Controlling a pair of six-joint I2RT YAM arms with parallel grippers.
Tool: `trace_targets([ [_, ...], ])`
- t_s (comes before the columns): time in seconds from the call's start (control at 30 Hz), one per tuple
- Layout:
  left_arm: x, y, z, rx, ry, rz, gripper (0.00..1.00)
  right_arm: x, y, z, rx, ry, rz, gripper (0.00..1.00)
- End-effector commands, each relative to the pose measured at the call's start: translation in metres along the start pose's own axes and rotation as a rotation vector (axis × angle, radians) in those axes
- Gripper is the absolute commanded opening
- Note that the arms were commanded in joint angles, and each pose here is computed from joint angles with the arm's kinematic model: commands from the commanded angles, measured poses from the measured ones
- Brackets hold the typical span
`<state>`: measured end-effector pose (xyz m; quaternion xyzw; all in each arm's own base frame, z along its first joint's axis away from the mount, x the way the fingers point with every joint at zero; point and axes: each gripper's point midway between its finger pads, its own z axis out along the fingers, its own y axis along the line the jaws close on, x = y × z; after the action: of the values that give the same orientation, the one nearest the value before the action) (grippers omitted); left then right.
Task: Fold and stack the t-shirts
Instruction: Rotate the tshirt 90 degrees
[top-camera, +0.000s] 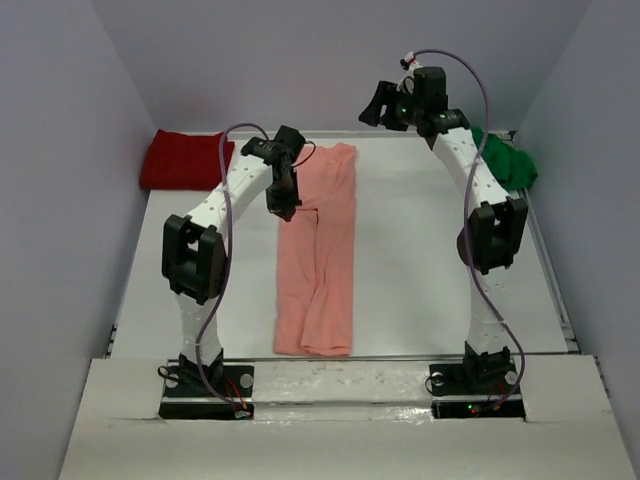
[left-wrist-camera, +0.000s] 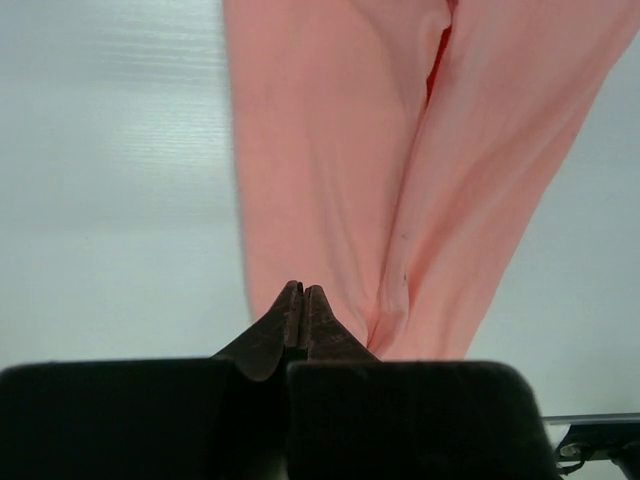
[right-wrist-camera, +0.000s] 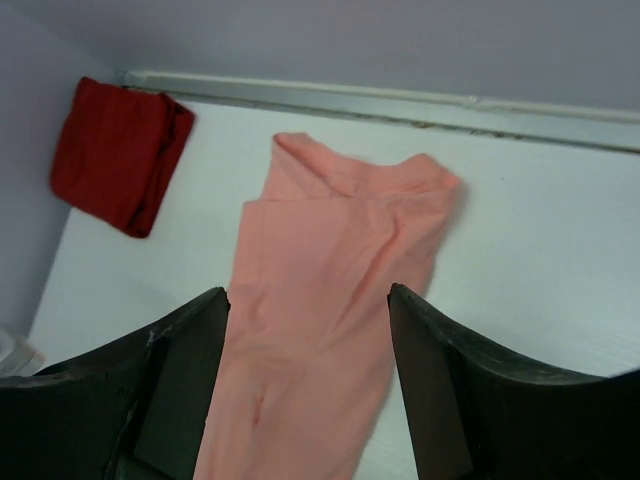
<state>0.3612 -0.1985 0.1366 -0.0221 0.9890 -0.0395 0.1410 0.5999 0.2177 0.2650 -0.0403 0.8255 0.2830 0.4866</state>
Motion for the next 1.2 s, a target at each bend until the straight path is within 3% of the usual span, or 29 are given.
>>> trace_targets([
  [0.0,0.02,0.015,-0.001,0.061,0.039,-0.019,0.0,0.076,0.024,-0.043,-0.081,0.296,0.264,0.68],
  [0.1,0.029,0.029,0.006,0.138,0.063,-0.075,0.0,0.129,0.043,-0.078,-0.119,0.461,0.352,0.67],
  [0.23,0.078,0.053,0.025,0.185,0.156,-0.144,0.0,0.198,0.053,-0.154,-0.074,0.614,0.413,0.7],
  [0.33,0.118,0.059,0.034,0.208,0.227,-0.17,0.0,0.226,0.064,-0.189,-0.091,0.701,0.464,0.69],
  [0.4,0.126,0.058,0.031,0.236,0.209,-0.185,0.0,0.242,0.072,-0.215,-0.092,0.727,0.486,0.68],
  [0.43,0.133,0.062,0.029,0.233,0.202,-0.199,0.13,0.248,0.079,-0.223,-0.108,0.745,0.509,0.68],
  [0.5,0.137,0.066,0.024,0.22,0.19,-0.201,0.27,0.273,0.091,-0.244,-0.119,0.797,0.533,0.68],
  [0.6,0.143,0.069,0.013,0.229,0.166,-0.201,0.34,0.309,0.105,-0.268,-0.128,0.866,0.546,0.68],
  [0.73,0.19,0.078,0.014,0.233,0.257,-0.203,0.34,0.359,0.134,-0.301,-0.143,0.976,0.576,0.68],
  [0.93,0.229,0.078,0.006,0.268,0.28,-0.209,0.34,0.395,0.144,-0.327,-0.137,0.997,0.619,0.68],
  [1.03,0.242,0.067,0.002,0.245,0.306,-0.152,0.4,0.422,0.144,-0.336,-0.134,1.01,0.627,0.68],
  [1.17,0.258,0.057,0.006,0.226,0.348,-0.127,0.43,0.433,0.15,-0.329,-0.119,0.997,0.624,0.69],
])
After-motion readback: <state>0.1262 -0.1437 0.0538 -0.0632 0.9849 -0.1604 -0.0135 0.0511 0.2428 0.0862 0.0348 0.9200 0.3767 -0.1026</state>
